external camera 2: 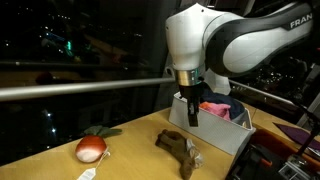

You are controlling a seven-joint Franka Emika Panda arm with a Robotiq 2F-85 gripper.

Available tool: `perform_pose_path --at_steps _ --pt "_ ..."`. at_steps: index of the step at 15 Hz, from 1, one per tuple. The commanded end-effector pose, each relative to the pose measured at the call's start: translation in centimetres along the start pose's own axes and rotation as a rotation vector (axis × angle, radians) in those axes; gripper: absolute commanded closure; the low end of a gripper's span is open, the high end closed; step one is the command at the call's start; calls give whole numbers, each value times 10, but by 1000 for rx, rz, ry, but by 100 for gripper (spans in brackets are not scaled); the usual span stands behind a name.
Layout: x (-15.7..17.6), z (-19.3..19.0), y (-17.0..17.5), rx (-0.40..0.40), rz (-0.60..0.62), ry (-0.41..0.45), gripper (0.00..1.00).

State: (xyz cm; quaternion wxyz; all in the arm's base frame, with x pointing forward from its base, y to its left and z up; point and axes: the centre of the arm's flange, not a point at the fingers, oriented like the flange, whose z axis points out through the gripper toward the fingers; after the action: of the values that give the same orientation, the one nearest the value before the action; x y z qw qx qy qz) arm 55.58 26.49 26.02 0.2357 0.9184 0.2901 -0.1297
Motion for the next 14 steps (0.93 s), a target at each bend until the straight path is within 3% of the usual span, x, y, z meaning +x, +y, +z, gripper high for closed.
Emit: perform_pose_path --at_steps 1,8,11,14 --pt "0 -9 7 -11 2 22 74" --pt "28 30 -23 151 21 130 25" --pt "34 57 -37 210 46 125 3" --pt "35 75 -52 220 80 101 0"
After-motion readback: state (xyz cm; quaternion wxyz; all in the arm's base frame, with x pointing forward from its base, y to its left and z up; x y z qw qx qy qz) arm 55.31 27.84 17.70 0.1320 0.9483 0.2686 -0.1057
